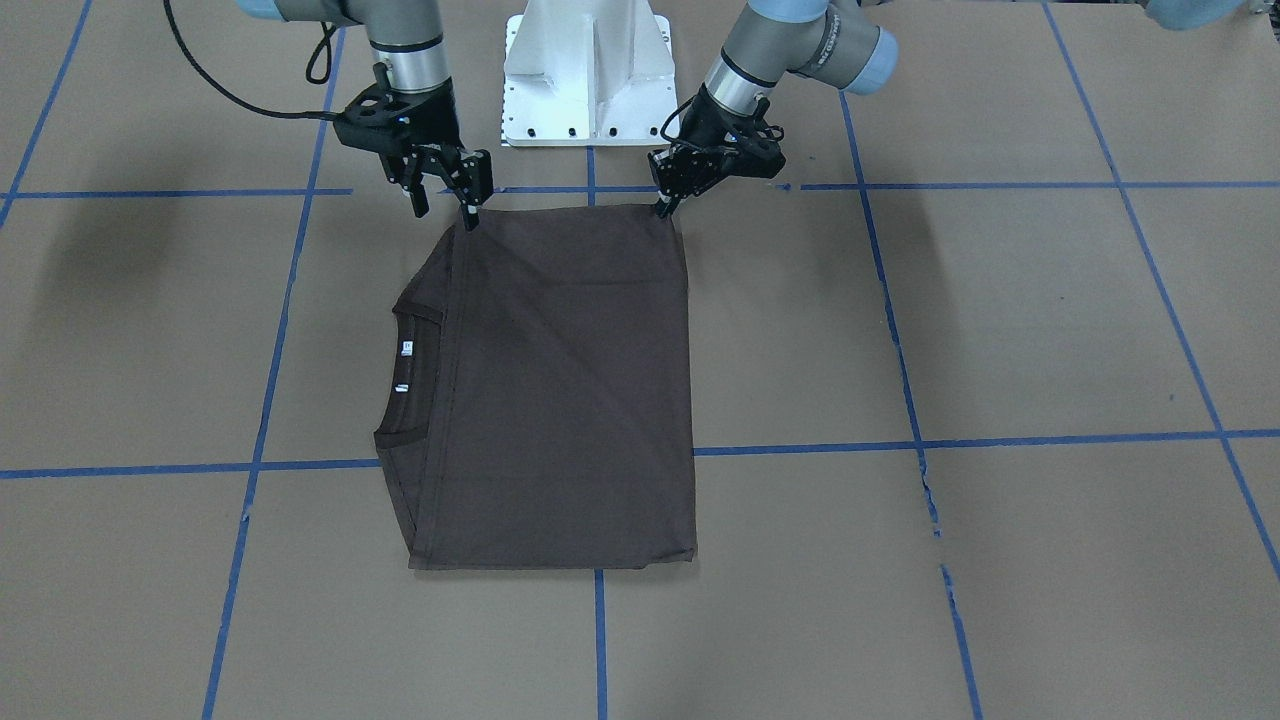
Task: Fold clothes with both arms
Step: 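Lower both grippers and pinch the two near corners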
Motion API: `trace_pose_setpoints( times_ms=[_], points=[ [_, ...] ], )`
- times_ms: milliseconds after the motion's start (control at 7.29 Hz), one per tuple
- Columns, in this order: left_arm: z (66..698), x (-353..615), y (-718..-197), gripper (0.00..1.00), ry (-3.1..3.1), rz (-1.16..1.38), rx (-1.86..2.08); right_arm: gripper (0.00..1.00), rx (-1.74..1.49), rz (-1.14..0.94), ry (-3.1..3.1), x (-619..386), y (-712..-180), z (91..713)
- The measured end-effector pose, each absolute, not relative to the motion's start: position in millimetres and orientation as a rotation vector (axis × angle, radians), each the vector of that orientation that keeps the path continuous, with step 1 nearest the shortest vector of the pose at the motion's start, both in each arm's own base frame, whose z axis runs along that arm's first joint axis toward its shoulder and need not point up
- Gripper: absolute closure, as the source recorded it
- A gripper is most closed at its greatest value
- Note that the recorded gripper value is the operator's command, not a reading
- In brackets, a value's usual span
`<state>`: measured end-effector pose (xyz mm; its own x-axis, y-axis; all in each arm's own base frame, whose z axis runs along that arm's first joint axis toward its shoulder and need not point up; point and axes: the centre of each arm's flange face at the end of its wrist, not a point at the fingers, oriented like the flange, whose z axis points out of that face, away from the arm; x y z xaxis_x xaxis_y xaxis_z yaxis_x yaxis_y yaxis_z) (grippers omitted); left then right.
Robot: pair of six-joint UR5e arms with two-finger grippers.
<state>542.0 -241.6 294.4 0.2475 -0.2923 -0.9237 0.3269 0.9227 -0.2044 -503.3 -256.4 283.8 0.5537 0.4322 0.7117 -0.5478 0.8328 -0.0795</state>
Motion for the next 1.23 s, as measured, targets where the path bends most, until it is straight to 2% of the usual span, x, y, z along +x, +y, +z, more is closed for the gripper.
trace_pose_setpoints(
  times_ms=[549, 1235],
  points=[
    [292.0, 540.5, -241.9, 1.00, 1.257, -0.423, 0.032, 0.29, 0.157, 0.612, -0.727, -539.6, -234.6, 299.7],
    [291.8, 540.0, -241.8, 1.00, 1.257, -0.423, 0.032, 0.30, 0.181, 0.625, -0.697, -552.7, -233.3, 315.2]
  ],
)
